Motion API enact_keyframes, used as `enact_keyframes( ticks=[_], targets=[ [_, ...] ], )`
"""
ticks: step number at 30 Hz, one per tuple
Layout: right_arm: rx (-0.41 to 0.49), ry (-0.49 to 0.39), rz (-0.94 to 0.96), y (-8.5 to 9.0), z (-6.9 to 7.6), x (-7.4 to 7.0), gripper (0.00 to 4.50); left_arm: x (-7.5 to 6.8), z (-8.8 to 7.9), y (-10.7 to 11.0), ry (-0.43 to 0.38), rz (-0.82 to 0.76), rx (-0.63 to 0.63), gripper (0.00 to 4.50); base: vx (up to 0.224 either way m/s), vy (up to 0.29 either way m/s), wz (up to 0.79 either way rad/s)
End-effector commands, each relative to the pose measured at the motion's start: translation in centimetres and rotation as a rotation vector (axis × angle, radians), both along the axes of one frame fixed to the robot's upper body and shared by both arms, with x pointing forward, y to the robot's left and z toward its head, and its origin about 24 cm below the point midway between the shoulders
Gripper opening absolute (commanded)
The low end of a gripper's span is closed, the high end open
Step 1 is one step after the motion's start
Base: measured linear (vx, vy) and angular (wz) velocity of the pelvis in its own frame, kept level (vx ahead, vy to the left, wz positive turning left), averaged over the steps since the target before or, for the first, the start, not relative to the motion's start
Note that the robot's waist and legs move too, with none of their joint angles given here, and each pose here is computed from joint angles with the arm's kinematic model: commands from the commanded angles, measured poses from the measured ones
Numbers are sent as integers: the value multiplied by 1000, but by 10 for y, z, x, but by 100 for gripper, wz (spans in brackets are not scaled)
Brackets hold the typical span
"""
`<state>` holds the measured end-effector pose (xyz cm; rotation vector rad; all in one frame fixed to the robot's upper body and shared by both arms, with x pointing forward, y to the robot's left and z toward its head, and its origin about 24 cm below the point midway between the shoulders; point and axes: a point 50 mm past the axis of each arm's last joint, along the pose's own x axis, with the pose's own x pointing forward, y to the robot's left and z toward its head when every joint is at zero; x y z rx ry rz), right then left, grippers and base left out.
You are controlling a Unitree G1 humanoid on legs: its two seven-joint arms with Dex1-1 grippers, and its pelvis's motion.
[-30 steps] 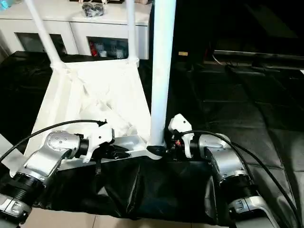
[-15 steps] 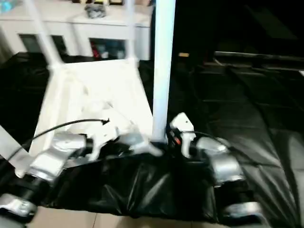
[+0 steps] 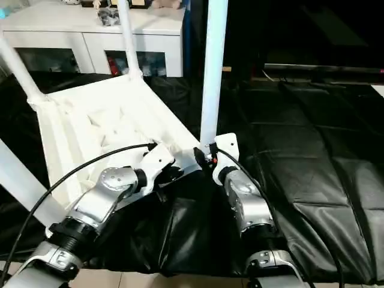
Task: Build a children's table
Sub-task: Rotate leg to tighten
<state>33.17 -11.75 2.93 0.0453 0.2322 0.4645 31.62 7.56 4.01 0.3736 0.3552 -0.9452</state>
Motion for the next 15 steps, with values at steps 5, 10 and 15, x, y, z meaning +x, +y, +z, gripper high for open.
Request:
enact_keyframes(
  ticks=[5,10,15],
  targets=[
    [-24,-44,229,13,11,-2,390,-9,7,-5,-29,-110,-90,0,0,0,0],
    [-138,-43,415,-11,12,-9,390,-14,9,10,-8,-187,-94,0,0,0,0],
    [-191,-22,497,-23,12,-12,390,-14,11,21,-5,-222,-76,0,0,0,0]
  ],
)
